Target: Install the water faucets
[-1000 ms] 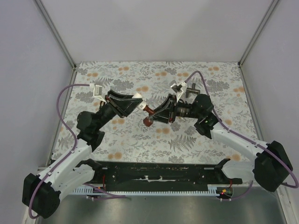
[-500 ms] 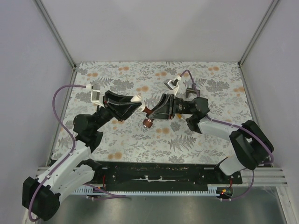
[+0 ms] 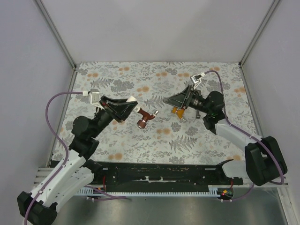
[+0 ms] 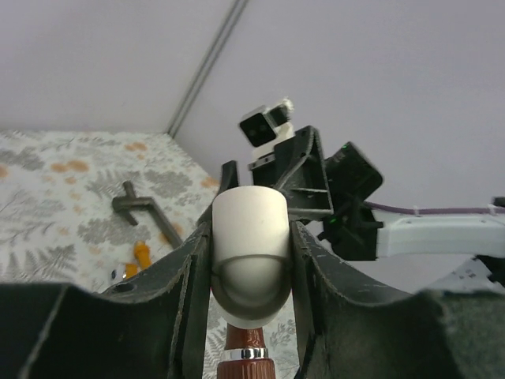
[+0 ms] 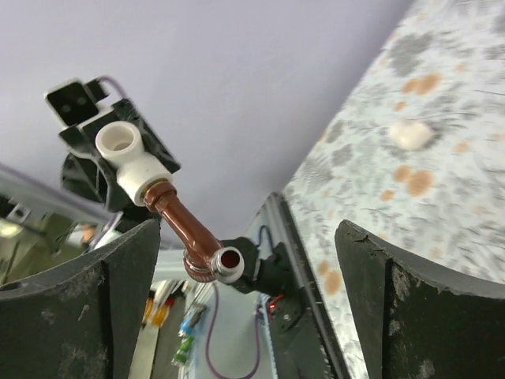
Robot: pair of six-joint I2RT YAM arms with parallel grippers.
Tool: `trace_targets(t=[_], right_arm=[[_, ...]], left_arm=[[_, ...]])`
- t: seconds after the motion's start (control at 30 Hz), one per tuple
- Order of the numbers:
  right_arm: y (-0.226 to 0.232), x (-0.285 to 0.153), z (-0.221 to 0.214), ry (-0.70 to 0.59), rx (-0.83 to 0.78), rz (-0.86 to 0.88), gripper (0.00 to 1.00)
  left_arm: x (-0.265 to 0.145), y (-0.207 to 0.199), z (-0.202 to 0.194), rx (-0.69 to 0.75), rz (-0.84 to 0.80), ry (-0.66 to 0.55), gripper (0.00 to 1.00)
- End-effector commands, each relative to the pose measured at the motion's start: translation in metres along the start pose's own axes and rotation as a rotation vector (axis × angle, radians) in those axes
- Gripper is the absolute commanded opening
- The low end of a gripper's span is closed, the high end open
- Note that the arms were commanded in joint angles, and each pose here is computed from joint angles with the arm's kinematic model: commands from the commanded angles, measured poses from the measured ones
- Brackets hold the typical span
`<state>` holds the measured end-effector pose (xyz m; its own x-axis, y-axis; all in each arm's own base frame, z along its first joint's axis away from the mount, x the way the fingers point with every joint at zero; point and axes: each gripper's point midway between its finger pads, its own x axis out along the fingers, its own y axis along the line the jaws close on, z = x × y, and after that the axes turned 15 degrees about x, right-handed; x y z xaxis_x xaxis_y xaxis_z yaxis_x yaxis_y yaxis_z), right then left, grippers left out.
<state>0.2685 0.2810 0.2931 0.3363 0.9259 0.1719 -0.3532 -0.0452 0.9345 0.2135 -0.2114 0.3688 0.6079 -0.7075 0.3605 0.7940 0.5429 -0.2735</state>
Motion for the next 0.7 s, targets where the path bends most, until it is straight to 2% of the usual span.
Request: trace_targets(t=[0.0, 0.07, 0.13, 0.2, 0.33, 0.43, 0.53, 0.67], right_arm=[[-0.054, -0.035, 0.017, -0.102, -0.022, -0.288, 0.98], [-0.063, -0.047, 0.036, -0.207, -0.112, -0.395, 0.98], [-0.059, -0.063, 0.054, -0.326, -0.102, -0.463, 0.98], [-0.064, -0.083, 0.05, -0.321, -0.172, -0.572, 0.98], [-0.054, -0.094, 0.055, -0.369, -0.359, -0.532, 0.98], [-0.048, -0.102, 0.06, -0.433, -0.426, -0.524, 0.98], [-0.044, -0.104, 0.054, -0.345, -0.531, -0.557, 0.98], [-0.019, -0.087, 0.036, -0.141, -0.673, -0.457, 0.98]], left_arm=[[-0.003, 0.032, 0.012, 0.028, 0.212, 0.006, 0.02], [-0.005, 0.039, 0.011, 0.027, 0.259, 0.035, 0.02], [-0.005, 0.042, 0.009, 0.025, 0.275, 0.045, 0.02], [-0.005, 0.044, 0.007, 0.012, 0.29, 0.05, 0.02], [-0.006, 0.055, 0.001, -0.048, 0.354, 0.059, 0.02], [-0.006, 0.061, -0.003, -0.125, 0.4, 0.06, 0.02], [-0.006, 0.067, -0.011, -0.236, 0.446, 0.05, 0.02], [-0.005, 0.068, -0.015, -0.33, 0.462, 0.039, 0.02]])
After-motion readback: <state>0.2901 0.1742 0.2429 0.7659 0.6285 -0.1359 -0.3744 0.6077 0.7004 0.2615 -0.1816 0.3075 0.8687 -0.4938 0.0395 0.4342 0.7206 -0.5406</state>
